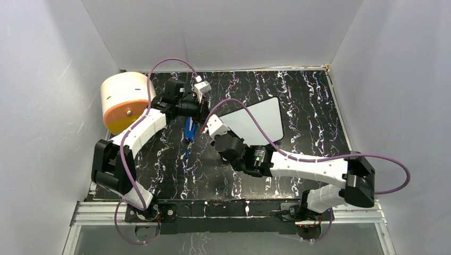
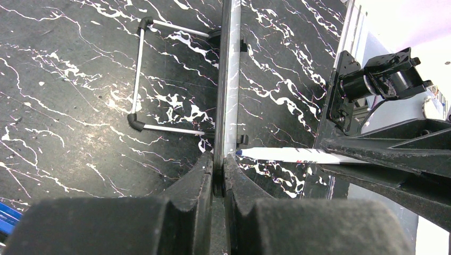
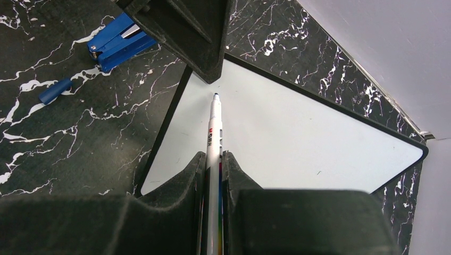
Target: Write a sentence on the whiteboard
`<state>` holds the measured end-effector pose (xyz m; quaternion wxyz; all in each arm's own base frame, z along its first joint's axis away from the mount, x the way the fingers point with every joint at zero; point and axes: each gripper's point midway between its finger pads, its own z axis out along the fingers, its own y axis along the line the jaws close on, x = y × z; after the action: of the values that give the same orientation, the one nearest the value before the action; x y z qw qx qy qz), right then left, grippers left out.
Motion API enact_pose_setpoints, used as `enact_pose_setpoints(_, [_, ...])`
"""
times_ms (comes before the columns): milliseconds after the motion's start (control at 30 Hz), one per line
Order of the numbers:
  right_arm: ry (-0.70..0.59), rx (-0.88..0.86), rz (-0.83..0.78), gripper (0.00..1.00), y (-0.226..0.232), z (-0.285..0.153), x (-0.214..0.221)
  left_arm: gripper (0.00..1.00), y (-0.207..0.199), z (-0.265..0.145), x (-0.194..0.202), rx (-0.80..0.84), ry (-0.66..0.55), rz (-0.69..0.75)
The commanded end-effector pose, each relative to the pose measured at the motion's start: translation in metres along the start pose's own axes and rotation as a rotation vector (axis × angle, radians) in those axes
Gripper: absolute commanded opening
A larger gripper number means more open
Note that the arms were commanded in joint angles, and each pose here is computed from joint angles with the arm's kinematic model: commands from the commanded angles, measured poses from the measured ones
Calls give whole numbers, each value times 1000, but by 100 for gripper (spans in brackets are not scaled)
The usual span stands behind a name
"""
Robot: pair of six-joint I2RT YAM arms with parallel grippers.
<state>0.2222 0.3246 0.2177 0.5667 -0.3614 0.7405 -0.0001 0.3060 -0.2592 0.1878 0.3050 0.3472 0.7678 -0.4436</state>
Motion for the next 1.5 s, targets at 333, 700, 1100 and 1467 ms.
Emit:
enact_pose_setpoints(333, [-75,38,74,0,-7,-1,-30,0,-4,-6,-1,-26,-4,45])
enact_pose_setpoints(700, [-75,41,70,0,-6,0,-30,0,-4,-6,-1,-21,-4,45])
enact_pose_setpoints(1100, [-70,53,66,0,-7,1,-29,0,-4,-5,0,-14,-2,42])
enact_pose_setpoints(1467, [-68,60,63,0,-6,4,-29,0,-5,-4,1,-7,0,38])
